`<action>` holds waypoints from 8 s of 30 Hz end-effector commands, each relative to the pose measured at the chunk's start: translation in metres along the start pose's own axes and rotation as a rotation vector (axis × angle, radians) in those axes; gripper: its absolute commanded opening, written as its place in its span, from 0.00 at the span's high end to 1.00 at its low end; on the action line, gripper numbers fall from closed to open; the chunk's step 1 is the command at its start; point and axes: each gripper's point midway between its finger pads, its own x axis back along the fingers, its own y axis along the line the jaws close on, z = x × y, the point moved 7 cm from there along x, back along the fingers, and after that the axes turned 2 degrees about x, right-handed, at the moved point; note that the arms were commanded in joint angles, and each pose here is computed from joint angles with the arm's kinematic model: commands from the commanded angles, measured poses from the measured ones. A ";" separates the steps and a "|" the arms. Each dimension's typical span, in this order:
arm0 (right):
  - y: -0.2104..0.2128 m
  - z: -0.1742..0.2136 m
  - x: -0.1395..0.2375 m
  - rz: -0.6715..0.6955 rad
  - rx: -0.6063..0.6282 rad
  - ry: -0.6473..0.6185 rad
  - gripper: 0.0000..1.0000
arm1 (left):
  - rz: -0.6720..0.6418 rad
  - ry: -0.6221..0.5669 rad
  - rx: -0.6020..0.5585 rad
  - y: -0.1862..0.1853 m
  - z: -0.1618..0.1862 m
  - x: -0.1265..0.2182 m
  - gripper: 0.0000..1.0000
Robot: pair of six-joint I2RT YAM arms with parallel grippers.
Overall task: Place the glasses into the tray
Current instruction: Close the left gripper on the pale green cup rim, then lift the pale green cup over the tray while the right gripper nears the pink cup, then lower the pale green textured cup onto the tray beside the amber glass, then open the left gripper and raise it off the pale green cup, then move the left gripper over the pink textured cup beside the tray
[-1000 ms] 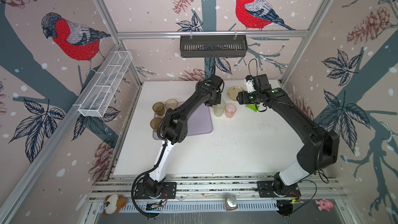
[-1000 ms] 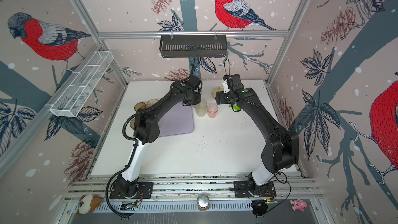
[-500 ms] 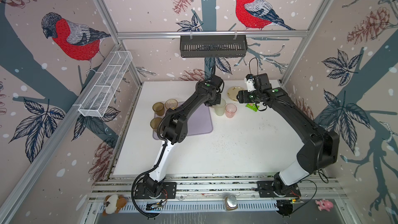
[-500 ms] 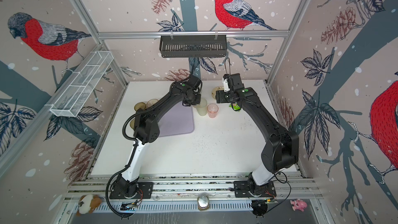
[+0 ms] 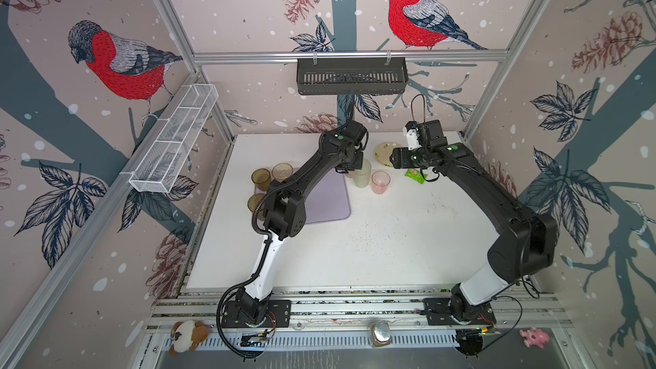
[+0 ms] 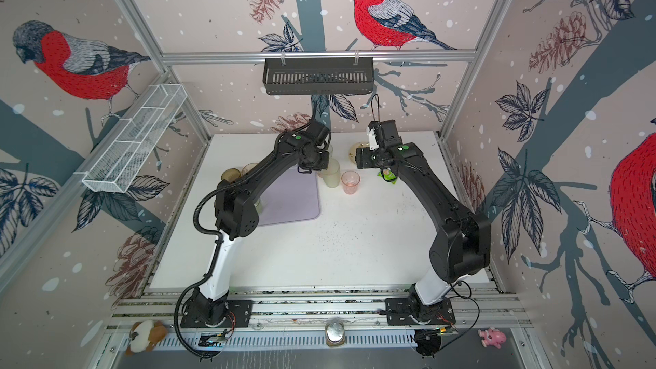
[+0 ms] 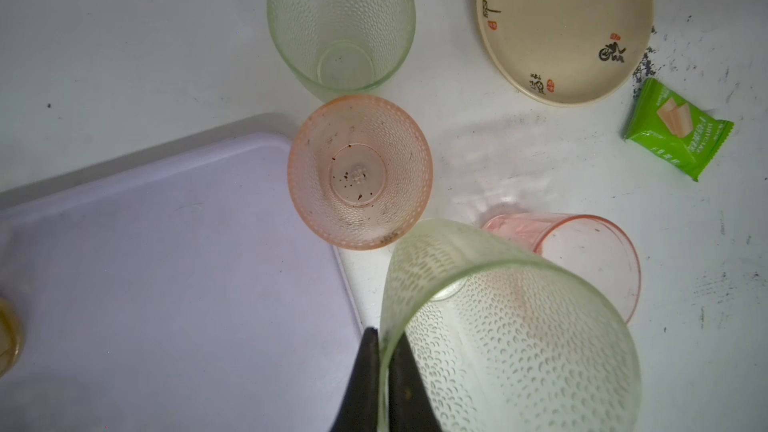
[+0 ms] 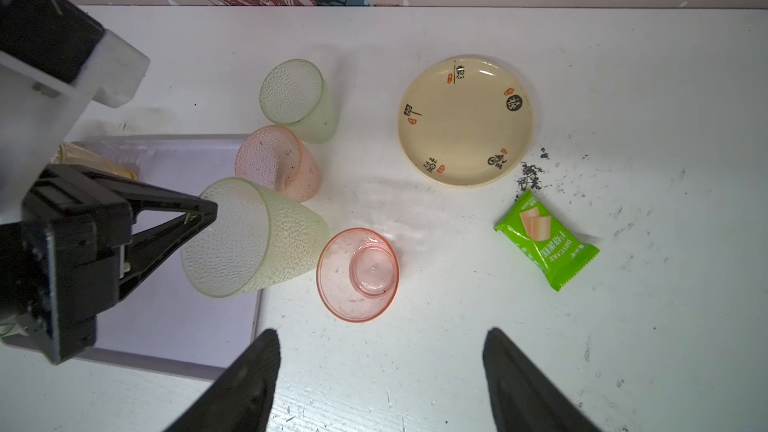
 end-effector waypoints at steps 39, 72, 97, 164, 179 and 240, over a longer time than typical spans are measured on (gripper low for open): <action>0.017 -0.021 0.005 -0.062 0.038 -0.123 0.20 | -0.087 -0.018 0.094 0.093 0.020 0.098 1.00; 0.126 -0.014 0.004 -0.273 0.414 -0.194 0.01 | -0.251 -0.041 0.202 0.164 -0.007 0.060 1.00; 0.181 0.014 0.005 -0.409 0.574 -0.156 0.00 | -0.274 -0.006 0.277 0.193 -0.012 0.028 1.00; 0.177 0.011 0.007 -0.365 0.569 -0.174 0.01 | -0.292 0.028 0.290 0.206 0.003 0.015 0.92; 0.177 0.009 0.008 -0.362 0.566 -0.186 0.00 | -0.305 0.019 0.288 0.207 0.002 0.019 0.85; 0.034 -0.018 -0.008 -0.056 0.116 -0.100 0.00 | 0.048 -0.037 0.171 0.066 -0.025 0.060 0.40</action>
